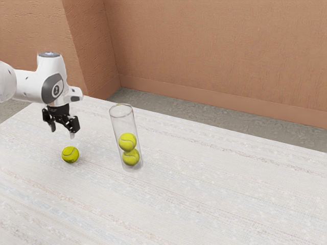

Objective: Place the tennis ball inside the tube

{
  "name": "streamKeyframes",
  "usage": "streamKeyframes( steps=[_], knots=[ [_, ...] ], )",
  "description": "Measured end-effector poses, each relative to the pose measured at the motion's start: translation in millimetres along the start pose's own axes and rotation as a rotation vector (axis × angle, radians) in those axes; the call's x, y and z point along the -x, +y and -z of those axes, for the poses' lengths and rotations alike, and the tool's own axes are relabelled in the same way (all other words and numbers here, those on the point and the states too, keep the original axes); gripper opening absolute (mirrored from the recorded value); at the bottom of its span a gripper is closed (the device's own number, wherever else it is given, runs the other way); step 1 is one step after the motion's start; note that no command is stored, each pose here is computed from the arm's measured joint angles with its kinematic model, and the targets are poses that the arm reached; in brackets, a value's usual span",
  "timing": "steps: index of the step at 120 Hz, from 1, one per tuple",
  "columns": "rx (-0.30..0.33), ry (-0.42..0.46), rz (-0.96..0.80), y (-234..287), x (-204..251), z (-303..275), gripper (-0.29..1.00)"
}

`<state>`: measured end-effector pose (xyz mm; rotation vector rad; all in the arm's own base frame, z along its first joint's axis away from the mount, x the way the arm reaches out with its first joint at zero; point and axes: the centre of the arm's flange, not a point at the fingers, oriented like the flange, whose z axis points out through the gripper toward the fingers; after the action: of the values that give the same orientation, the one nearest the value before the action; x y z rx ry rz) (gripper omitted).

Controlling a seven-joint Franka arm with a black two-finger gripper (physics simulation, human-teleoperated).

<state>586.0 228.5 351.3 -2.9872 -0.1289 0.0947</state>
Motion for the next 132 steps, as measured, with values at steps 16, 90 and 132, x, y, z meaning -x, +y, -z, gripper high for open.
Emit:
streamKeyframes(
  steps=[16, 90, 132],
  knots=[
    [0.012, -0.001, 0.010, -7.3, -1.3, -17.1, 0.70],
    [0.048, 0.027, -0.036, 12.0, -11.5, -38.1, 0.70],
    [0.103, 0.017, -0.044, 23.3, 1.1, -44.4, 0.70]
  ],
)
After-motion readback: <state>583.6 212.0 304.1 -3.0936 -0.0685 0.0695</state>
